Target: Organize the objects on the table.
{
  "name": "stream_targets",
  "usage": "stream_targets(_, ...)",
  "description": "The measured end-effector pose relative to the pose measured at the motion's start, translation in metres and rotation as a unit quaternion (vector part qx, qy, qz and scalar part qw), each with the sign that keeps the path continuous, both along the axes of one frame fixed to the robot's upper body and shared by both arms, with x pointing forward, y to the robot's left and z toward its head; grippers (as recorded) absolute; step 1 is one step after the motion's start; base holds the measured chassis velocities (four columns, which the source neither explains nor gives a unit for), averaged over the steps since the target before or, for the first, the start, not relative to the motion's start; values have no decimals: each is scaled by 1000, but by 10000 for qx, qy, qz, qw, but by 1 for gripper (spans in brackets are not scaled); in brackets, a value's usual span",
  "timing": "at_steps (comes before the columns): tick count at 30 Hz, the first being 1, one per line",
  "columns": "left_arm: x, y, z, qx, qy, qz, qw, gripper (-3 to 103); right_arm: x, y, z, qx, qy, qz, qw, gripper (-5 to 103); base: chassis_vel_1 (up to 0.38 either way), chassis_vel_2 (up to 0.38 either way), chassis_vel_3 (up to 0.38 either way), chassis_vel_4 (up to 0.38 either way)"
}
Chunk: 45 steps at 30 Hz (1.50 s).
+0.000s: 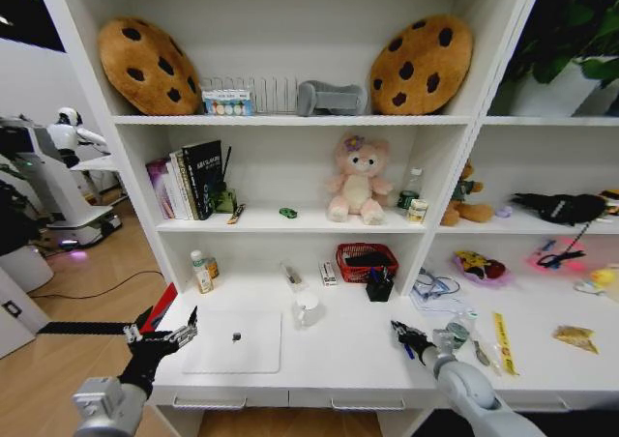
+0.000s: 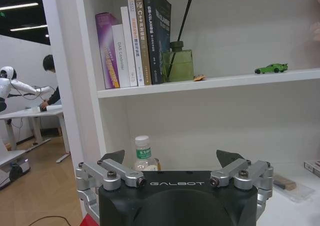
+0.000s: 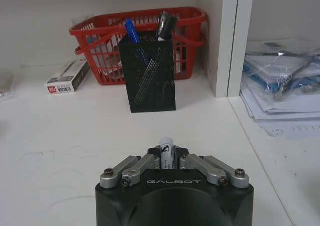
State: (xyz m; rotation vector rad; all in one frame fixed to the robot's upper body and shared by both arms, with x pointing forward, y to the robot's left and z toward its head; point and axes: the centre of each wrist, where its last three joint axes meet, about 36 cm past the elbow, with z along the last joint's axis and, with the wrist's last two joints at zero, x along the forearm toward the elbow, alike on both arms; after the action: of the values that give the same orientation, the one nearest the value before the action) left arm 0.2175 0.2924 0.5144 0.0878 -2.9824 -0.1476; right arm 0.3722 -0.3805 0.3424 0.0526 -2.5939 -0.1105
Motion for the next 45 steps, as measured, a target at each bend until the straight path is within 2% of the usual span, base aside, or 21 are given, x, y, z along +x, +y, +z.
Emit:
stream_targets(2, 0, 0, 0, 0, 0, 0, 10000, 100, 8, 1, 4, 27, -579, 104, 9983, 12, 0, 0, 0, 0)
stream_targets(3, 0, 0, 0, 0, 0, 0, 10000, 100, 8, 1, 4, 27, -579, 104, 9983, 12, 0, 0, 0, 0)
stream_targets(5, 0, 0, 0, 0, 0, 1, 10000, 100, 19, 2, 11, -25, -1248, 247, 9919, 12, 0, 0, 0, 0)
stream_targets(6, 0, 0, 0, 0, 0, 1, 10000, 100, 19, 2, 11, -25, -1248, 247, 9919, 12, 0, 0, 0, 0)
stream_targets(7, 0, 0, 0, 0, 0, 0, 10000, 100, 25, 2, 15, -106, -1563, 296, 9872, 12, 0, 0, 0, 0)
stream_targets(8, 0, 0, 0, 0, 0, 0, 10000, 100, 35, -1, 18, -317, -2057, 363, 9774, 12, 0, 0, 0, 0)
stream_targets(9, 0, 0, 0, 0, 0, 0, 10000, 100, 35, -1, 18, -317, -2057, 363, 9774, 12, 0, 0, 0, 0)
stream_targets(10, 0, 0, 0, 0, 0, 0, 10000, 100, 44, -7, 19, -526, -2454, 435, 9670, 12, 0, 0, 0, 0)
stream_targets(12, 0, 0, 0, -1, 0, 0, 10000, 100, 62, -13, 23, -709, -2820, 476, 9556, 12, 0, 0, 0, 0)
stream_targets(13, 0, 0, 0, -1, 0, 0, 10000, 100, 62, -13, 23, -709, -2820, 476, 9556, 12, 0, 0, 0, 0)
stream_targets(16, 0, 0, 0, 0, 0, 0, 10000, 100, 89, -17, 14, -936, -3138, 471, 9437, 12, 0, 0, 0, 0)
stream_targets(32, 0, 0, 0, 0, 0, 0, 10000, 100, 153, 4, -17, -964, -3403, 397, 9345, 12, 0, 0, 0, 0)
stream_targets(40, 0, 0, 0, 0, 0, 0, 10000, 100, 182, 19, -24, -922, -3706, 376, 9234, 12, 0, 0, 0, 0)
stream_targets(41, 0, 0, 0, 0, 0, 0, 10000, 100, 186, 24, -28, -980, -3782, 357, 9198, 12, 0, 0, 0, 0)
stream_targets(45, 0, 0, 0, 0, 0, 0, 10000, 100, 188, 34, -34, -1058, -3821, 392, 9172, 12, 0, 0, 0, 0)
